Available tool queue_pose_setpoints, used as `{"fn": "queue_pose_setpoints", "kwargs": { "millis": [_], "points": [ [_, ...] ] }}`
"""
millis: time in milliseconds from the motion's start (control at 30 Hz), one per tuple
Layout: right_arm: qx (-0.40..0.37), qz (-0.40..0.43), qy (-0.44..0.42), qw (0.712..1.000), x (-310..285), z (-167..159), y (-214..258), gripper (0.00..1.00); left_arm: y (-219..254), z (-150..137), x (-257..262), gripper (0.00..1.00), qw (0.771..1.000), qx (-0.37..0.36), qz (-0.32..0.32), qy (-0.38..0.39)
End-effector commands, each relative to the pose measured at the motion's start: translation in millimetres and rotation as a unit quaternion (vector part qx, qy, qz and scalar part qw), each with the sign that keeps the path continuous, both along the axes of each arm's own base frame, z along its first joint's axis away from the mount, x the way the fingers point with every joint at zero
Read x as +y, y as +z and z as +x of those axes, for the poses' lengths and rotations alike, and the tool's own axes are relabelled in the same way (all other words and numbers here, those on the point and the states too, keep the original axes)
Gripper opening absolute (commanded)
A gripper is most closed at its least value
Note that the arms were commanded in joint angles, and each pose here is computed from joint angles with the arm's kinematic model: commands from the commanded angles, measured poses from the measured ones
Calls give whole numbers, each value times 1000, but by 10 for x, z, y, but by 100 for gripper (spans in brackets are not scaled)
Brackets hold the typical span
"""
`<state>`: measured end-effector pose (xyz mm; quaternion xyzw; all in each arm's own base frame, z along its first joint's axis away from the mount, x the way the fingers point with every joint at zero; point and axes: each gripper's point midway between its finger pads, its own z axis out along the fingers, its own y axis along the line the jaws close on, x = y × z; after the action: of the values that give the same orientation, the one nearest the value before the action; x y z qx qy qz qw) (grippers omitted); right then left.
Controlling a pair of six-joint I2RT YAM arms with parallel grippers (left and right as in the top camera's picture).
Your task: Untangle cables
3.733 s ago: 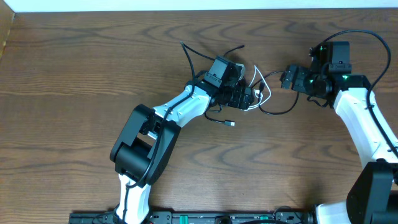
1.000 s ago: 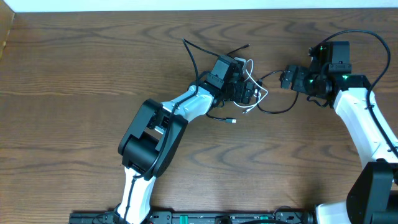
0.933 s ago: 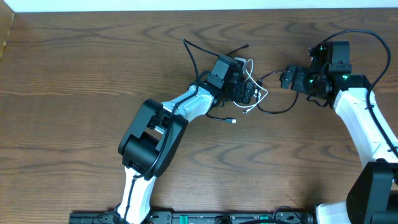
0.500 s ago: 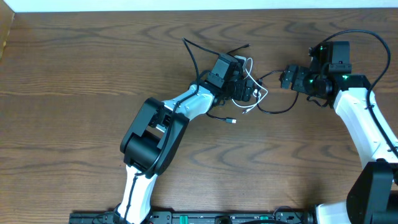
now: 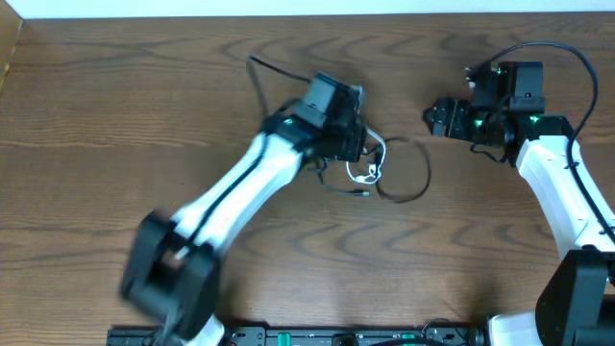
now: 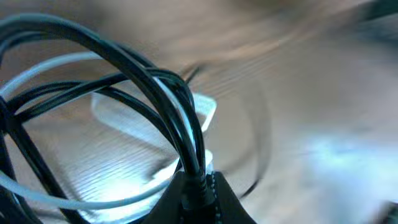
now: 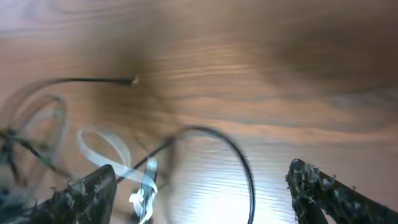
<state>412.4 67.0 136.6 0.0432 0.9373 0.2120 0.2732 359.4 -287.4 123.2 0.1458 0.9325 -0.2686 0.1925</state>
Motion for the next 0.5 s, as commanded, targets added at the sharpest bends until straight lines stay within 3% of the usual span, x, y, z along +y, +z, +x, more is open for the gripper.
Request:
{"fn": "queue_pose_setpoints", "kwargs": {
  "millis": [0, 267, 467],
  "points": [
    [-82, 105, 114, 984, 448, -121, 615, 87, 818, -291, -50, 7, 994, -51, -75, -66],
    [-129, 216, 222, 942, 820, -462, 1191, 88, 1249, -434, 48, 7, 972, -12, -202, -117],
    [-78, 211, 206, 952, 1059, -505, 1024, 77, 1282, -337, 157, 7, 972, -7, -214, -96]
  ]
}}
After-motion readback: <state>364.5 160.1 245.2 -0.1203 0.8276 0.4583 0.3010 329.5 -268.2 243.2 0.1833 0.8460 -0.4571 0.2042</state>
